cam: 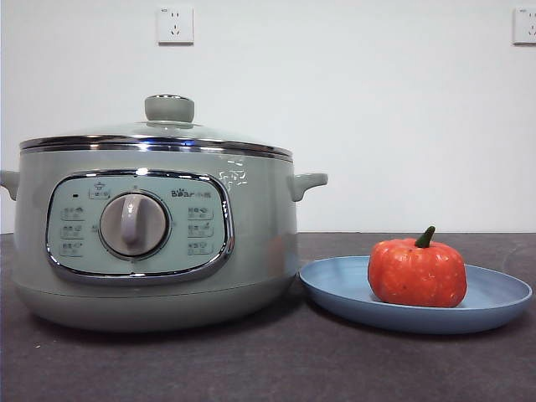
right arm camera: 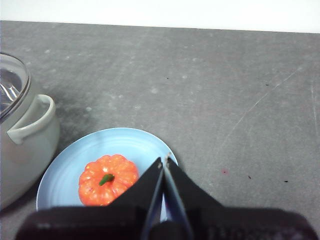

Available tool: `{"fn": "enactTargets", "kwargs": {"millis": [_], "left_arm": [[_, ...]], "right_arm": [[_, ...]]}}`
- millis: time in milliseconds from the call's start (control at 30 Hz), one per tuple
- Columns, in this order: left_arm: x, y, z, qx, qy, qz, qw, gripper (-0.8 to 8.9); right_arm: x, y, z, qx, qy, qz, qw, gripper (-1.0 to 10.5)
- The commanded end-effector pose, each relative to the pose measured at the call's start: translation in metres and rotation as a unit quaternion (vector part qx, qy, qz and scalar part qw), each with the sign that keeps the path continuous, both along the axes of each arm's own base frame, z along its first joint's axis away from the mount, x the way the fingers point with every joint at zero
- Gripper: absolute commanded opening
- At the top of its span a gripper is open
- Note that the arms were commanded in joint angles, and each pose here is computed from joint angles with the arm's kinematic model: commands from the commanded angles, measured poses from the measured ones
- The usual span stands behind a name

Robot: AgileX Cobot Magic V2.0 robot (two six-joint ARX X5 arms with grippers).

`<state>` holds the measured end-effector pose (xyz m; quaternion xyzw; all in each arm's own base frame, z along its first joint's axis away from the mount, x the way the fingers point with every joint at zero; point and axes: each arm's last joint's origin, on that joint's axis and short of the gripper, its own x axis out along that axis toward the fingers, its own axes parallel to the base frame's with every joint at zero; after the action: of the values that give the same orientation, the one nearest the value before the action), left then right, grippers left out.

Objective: Take the pumpkin out from the steamer,put the pumpkin in the blue plate,close the lid

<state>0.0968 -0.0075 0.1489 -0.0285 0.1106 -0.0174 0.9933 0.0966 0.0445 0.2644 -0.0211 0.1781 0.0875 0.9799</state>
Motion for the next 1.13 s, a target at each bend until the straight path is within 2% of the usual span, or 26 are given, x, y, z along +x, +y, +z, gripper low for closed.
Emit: {"fn": "enactTargets", "kwargs": {"millis": [33,533,600,667,767,867,1000,1133], "left_arm": [[0.000,0.000,-0.005,-0.005,0.005,0.002,1.000,-0.03],[0.000,0.000,-0.005,-0.005,0.005,0.002,1.000,-0.03],[0.000,0.000,-0.005,-0.005,0.005,0.002,1.000,-0.03],[0.000,0.000,-0.005,-0.004,0.005,0.002,1.000,-0.03],[0.000,0.000,-0.005,-0.005,0.005,0.002,1.000,-0.03],[0.000,0.000,-0.005,-0.005,0.005,0.002,1.000,-0.03],[0.000,0.000,-0.005,-0.005,0.005,0.002,1.000,-0.03],[0.000,0.000,-0.005,-0.005,0.005,0.002,1.000,-0.03]], "right_arm": [[0.000,0.000,-0.002,0.003,0.001,-0.002,1.000,0.0],[-0.004,-0.002,-0.003,0.000,0.008,0.000,1.000,0.0],[-0.012,-0.011,-0.004,-0.011,0.005,-0.031,0.999,0.0],[-0.020,-0.020,-0.005,0.004,0.002,-0.050,0.999,0.0],[-0.026,-0.029,-0.007,0.043,-0.025,-0.062,0.997,0.0],[-0.028,-0.034,-0.016,0.028,-0.063,-0.048,0.996,0.0],[-0.021,-0.035,-0.035,0.011,-0.111,0.001,0.994,0.0],[-0.013,-0.037,-0.062,0.011,-0.122,-0.005,0.992,0.0]]}}
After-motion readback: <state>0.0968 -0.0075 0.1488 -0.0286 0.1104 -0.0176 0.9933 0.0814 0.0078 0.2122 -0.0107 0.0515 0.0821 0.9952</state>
